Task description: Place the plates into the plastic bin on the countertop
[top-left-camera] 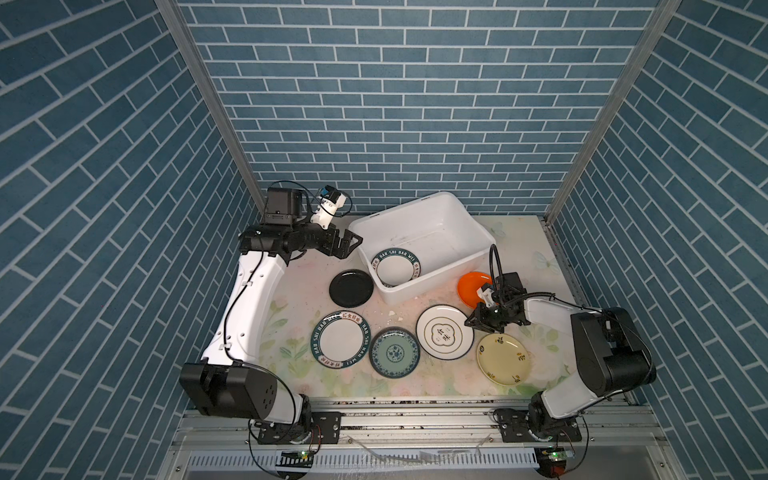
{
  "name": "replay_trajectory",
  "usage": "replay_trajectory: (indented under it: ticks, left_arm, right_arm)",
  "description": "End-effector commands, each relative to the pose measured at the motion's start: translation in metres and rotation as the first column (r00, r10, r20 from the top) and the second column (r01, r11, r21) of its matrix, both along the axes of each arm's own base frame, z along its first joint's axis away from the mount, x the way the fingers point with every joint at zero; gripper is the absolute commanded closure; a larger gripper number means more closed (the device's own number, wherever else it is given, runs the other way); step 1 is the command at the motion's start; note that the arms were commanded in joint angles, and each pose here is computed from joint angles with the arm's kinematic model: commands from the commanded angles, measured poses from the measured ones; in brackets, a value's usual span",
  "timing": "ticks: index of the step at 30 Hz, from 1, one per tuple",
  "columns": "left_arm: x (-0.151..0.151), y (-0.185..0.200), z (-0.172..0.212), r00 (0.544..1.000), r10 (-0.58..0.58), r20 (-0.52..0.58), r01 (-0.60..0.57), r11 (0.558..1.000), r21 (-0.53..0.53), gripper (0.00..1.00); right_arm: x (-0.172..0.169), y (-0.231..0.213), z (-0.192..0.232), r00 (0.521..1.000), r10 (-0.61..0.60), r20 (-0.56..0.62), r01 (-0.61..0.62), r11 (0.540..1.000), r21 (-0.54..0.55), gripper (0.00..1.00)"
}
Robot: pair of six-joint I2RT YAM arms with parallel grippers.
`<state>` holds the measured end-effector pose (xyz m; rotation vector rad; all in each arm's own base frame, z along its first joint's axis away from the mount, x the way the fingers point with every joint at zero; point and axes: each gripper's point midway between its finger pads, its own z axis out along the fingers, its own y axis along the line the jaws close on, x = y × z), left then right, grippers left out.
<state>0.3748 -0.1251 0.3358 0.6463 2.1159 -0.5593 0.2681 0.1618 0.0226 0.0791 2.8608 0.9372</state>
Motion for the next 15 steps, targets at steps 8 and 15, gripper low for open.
replay_trajectory:
  ticks: [8, 15]
  left_arm:
    - [0.003, -0.0062, -0.0021, 1.0, -0.015, -0.026, 0.014, 1.0, -0.022, 0.0]
    - [0.0043, -0.0076, -0.0017, 0.999, -0.016, -0.029, 0.015, 0.999, -0.029, 0.0]
  right_arm:
    - [-0.0048, -0.0071, -0.0075, 0.999, -0.043, -0.004, 0.043, 0.999, -0.023, 0.87]
    - [-0.0035, -0.0078, -0.0007, 0.999, -0.05, 0.021, 0.05, 0.999, -0.019, 0.91]
